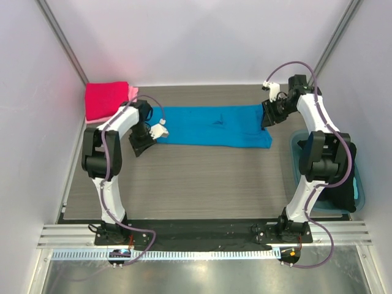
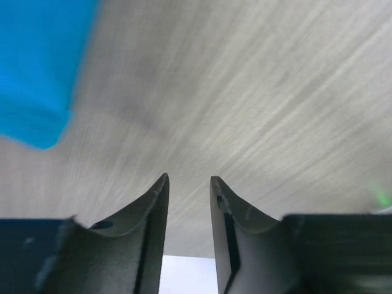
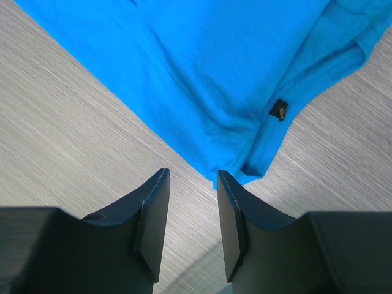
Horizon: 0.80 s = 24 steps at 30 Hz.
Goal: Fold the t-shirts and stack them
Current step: Fold the tshirt
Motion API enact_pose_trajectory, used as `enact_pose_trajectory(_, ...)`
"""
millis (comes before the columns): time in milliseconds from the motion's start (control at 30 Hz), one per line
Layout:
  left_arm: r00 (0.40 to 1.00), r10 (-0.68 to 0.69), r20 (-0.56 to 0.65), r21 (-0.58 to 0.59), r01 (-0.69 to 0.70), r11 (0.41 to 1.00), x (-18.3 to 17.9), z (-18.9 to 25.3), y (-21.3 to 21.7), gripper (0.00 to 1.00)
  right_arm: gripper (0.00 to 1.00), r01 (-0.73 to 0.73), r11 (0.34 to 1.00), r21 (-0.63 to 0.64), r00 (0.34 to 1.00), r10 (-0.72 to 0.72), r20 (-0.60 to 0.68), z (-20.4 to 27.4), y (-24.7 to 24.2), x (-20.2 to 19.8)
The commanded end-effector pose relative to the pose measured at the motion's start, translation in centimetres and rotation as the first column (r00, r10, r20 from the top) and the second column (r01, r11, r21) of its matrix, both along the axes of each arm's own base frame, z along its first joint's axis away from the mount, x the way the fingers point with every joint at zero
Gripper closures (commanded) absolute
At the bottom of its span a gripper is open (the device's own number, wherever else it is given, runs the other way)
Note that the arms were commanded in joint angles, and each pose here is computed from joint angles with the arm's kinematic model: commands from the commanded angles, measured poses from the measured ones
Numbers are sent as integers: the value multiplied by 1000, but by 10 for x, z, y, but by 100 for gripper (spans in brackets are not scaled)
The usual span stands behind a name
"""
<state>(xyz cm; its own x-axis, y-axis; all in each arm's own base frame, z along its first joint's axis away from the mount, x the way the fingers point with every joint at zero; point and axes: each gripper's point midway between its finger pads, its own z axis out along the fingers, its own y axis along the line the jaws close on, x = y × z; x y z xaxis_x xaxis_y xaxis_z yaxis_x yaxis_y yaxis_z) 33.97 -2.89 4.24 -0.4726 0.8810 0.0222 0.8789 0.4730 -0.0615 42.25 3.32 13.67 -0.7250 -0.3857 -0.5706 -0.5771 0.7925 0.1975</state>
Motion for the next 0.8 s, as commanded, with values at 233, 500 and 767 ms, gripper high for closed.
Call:
enact_pose_trajectory(233, 971, 14, 239, 62, -29, 998, 75, 7, 9, 61, 57, -10, 999, 31, 995, 7, 100, 35, 17, 3)
enact_pose_trajectory(500, 975, 14, 224, 53, -26, 998, 114, -7, 10, 60, 57, -17, 1000, -15, 994, 18, 108, 34, 17, 2)
enact_pose_trajectory(767, 988, 39, 150, 25, -43, 999, 91, -5, 24, 63, 57, -15, 1000, -18, 996, 17, 89, 25, 17, -3)
